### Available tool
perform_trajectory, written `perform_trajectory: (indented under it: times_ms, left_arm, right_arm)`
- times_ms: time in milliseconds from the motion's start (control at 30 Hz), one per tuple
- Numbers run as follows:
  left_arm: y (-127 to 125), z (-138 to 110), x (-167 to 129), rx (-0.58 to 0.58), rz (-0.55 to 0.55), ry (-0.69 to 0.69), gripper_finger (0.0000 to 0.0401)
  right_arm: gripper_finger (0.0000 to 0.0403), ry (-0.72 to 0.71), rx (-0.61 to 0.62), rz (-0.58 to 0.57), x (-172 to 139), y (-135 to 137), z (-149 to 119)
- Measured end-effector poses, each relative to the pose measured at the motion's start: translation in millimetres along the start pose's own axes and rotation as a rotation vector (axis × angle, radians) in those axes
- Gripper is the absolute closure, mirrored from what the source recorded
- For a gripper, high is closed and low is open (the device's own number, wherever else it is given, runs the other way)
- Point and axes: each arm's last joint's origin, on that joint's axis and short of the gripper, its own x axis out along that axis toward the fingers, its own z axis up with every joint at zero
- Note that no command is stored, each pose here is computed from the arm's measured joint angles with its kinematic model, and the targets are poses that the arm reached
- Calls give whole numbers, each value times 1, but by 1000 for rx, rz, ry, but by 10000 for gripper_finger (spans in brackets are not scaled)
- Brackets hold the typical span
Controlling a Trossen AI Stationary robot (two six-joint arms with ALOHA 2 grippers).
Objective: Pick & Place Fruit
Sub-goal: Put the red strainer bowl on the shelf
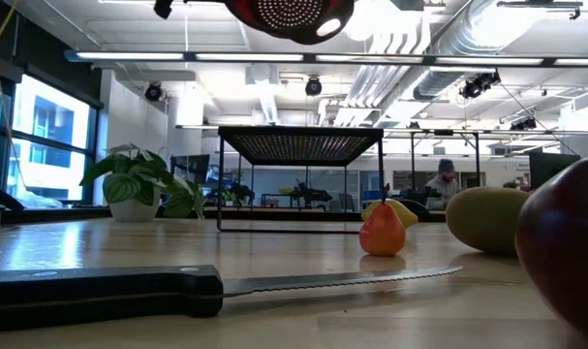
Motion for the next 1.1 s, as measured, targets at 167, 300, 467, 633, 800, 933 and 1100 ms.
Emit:
perform_trajectory:
  times_ms: [167, 300, 467, 633, 800, 933, 1100]
  left_arm:
    - [0, 1, 0, 29, -7, -3, 250]
    - [-1, 5, -2, 5, -37, -19, 213]
    - [-2, 11, -5, -17, -117, -34, 202]
    - [-2, 20, -10, -21, -134, -43, 203]
    - [3, 40, -22, -7, -161, -101, 203]
    - [7, 54, -33, 21, -221, -133, 203]
    - [16, 68, -49, -8, -314, -160, 203]
  right_arm:
    - [395, 0, -2, -11, 2, -1, 0]
    - [395, -4, -5, -54, 6, -5, 1]
    - [396, -3, -24, -73, 11, -8, 1]
    - [397, -7, -30, -75, 12, -9, 2]
    - [397, -11, -58, -84, 11, -10, 4]
    - [397, -16, -52, -88, 9, -13, 7]
    - [397, -15, -55, -72, 6, -16, 10]
